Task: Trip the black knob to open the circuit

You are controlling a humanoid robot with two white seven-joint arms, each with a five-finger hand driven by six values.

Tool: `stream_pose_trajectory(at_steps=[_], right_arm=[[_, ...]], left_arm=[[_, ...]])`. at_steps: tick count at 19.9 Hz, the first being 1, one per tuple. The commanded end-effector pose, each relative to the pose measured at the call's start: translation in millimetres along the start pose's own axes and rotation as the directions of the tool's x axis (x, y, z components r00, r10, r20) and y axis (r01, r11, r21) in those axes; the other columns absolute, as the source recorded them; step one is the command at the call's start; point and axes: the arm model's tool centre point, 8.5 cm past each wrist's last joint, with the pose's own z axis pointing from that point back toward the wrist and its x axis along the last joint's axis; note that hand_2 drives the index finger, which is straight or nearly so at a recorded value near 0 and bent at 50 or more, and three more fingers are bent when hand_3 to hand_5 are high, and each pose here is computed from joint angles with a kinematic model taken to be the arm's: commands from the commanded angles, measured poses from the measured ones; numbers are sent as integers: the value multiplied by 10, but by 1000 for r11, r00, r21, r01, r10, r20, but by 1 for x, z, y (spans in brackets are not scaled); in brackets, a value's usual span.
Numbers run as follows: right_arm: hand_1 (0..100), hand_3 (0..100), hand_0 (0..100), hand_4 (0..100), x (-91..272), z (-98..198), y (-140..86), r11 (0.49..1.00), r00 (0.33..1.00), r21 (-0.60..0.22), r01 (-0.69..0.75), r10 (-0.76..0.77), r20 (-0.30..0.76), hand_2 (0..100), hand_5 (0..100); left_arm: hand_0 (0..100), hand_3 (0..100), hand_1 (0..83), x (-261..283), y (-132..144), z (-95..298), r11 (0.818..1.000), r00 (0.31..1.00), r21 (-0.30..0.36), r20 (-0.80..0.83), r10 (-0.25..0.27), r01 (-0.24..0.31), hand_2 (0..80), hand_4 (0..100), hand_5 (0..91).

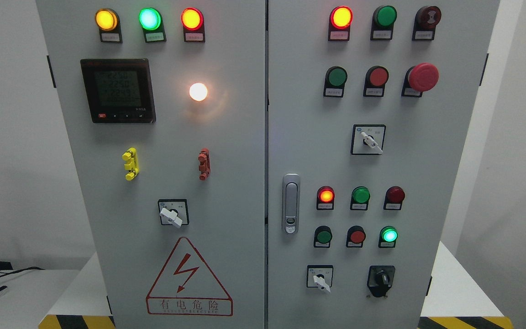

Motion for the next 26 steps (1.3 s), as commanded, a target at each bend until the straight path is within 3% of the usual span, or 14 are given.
stream_pose_trajectory(at_steps=[1, 26], right_arm=[[0, 289, 0, 270, 8, 0, -5, 1000, 1000, 2, -16, 16, 17, 186, 283], [0, 306, 0, 277, 7, 0, -4, 1000, 1000, 2, -16, 16, 16, 188, 285]], left_arm=[[120, 0, 389, 0, 0, 0, 1000, 1000, -4, 1, -30, 30, 0, 0, 0], [120, 0, 389, 0, 0, 0, 1000, 1000, -4, 1, -30, 30, 0, 0, 0]])
